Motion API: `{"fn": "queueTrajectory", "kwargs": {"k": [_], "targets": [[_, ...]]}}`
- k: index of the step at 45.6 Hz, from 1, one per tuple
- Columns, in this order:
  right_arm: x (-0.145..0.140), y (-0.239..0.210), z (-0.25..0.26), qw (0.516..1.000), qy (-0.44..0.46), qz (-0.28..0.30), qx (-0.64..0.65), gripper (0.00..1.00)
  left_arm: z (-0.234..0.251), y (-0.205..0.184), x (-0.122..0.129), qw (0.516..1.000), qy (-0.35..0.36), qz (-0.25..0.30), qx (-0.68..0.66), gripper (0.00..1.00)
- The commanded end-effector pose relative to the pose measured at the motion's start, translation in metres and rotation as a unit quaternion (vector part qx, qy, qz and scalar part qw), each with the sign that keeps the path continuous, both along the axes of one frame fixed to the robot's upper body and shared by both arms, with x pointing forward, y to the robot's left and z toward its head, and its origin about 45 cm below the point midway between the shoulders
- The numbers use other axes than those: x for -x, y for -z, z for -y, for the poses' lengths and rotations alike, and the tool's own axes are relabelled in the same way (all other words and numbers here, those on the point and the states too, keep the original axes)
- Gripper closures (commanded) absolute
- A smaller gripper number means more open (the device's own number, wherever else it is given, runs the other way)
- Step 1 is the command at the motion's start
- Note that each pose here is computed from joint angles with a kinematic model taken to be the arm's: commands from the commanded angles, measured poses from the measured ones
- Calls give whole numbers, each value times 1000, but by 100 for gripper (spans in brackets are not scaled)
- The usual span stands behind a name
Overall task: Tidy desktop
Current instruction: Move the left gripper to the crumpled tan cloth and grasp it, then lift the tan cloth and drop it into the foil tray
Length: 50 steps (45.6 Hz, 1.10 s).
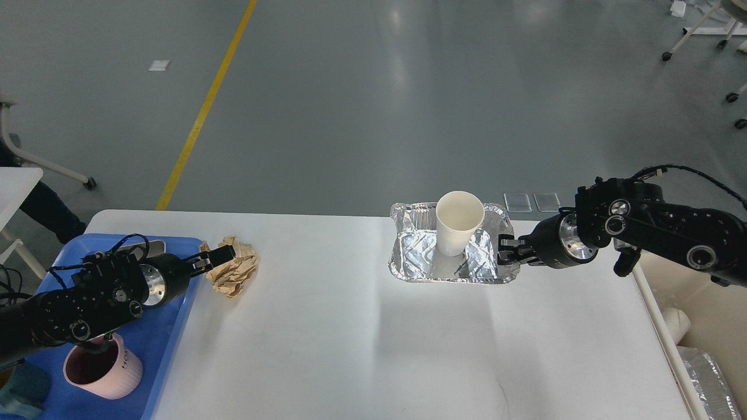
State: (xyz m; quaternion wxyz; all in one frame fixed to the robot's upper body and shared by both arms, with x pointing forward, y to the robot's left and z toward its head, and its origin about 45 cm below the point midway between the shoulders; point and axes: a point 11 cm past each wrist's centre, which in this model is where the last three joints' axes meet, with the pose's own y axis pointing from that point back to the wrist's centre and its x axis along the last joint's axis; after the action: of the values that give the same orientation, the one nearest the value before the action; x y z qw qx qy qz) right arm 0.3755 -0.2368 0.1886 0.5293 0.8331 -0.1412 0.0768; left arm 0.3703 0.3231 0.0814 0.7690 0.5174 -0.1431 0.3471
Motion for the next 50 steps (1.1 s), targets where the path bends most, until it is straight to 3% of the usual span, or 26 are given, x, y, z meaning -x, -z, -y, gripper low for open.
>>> {"fn": "queueTrajectory", "kwargs": {"k": [1,4,8,16,32,40,50], "targets": [[0,0,0,1000,0,-1,0,100,-1,9,8,1000,16,-9,-17,38],[0,0,0,1000,1,0,0,100,-4,10,9,1000,15,-11,-22,59],[0,0,0,1000,0,-1,0,100,-4,10,9,1000,15,-11,-22,80],[0,1,1,1000,1,-1,0,100,-3,7,6,1000,14,-8,-21,96],[2,3,2,1000,1,-4,1,100,10,-3,-1,1000,26,5,9,100],[3,5,1,1000,1,-6,1,100,6,-29,-6,999,41,6,21,100],[3,6,1,1000,0,-7,2,100,-1,-81,12,997,59,17,56,100]]}}
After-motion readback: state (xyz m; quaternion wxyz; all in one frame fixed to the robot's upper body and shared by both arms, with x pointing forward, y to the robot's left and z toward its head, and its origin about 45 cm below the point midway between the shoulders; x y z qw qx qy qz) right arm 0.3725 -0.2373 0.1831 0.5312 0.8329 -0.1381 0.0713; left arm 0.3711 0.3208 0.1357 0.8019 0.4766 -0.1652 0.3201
